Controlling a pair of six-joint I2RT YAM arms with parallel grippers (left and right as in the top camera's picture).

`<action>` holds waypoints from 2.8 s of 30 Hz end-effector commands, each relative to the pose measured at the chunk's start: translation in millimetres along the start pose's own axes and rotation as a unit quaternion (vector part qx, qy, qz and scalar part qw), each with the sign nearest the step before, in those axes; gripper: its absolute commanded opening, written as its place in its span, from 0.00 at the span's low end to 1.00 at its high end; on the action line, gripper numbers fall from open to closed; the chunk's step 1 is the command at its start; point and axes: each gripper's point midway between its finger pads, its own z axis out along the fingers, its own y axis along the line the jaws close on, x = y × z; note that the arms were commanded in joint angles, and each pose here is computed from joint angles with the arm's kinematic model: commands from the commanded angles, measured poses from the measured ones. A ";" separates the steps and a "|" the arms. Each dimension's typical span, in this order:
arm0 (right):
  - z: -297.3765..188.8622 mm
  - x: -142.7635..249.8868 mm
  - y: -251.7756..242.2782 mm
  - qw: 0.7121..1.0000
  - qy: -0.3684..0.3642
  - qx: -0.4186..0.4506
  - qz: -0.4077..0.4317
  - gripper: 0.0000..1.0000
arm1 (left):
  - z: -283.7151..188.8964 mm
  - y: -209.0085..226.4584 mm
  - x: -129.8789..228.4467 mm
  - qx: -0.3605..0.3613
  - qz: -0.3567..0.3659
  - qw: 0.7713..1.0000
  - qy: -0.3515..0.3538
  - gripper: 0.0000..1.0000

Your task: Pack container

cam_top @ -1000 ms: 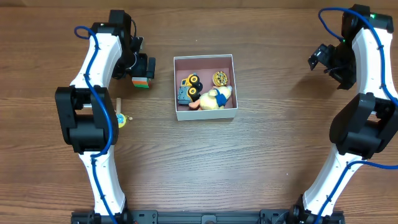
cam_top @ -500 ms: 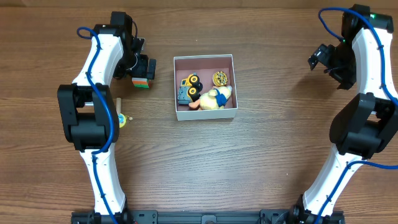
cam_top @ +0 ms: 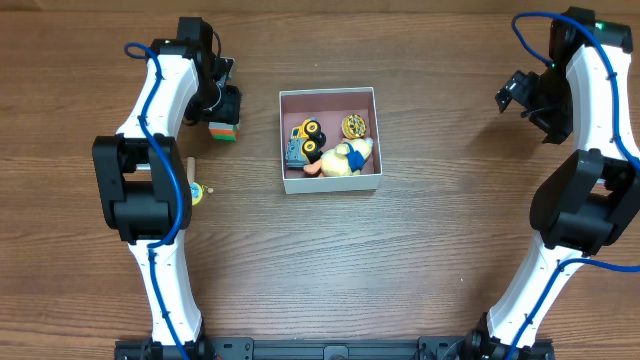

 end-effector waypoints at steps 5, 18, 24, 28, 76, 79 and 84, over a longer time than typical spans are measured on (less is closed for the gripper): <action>-1.5 -5.6 3.8 1.000 -0.014 -0.007 -0.001 1.00 | 0.0 2.6 -5.1 -0.003 0.005 1.000 -0.006 0.57; -3.1 -24.1 14.2 0.998 -0.052 -0.028 0.001 1.00 | -29.5 -4.3 -17.5 0.011 0.007 1.000 -0.021 0.43; -3.8 -28.7 16.8 0.998 -0.062 -0.034 0.002 1.00 | -67.0 -12.7 -31.6 0.017 0.013 0.999 -0.042 0.44; -3.8 -28.6 16.8 0.998 -0.061 -0.034 0.002 1.00 | -88.0 -38.8 -37.1 0.041 0.032 0.997 -0.053 0.43; -3.8 -28.7 16.8 0.998 -0.062 -0.034 0.002 1.00 | -62.4 -246.4 -24.7 0.099 0.243 0.964 -0.054 0.56; -3.8 -28.7 16.8 0.998 -0.061 -0.034 0.002 1.00 | -57.7 -245.6 -24.1 0.097 0.242 0.964 -0.049 0.58; -3.8 -28.7 16.8 0.998 -0.061 -0.034 0.002 1.00 | -59.9 -243.9 -27.3 0.093 0.241 0.964 -0.056 0.77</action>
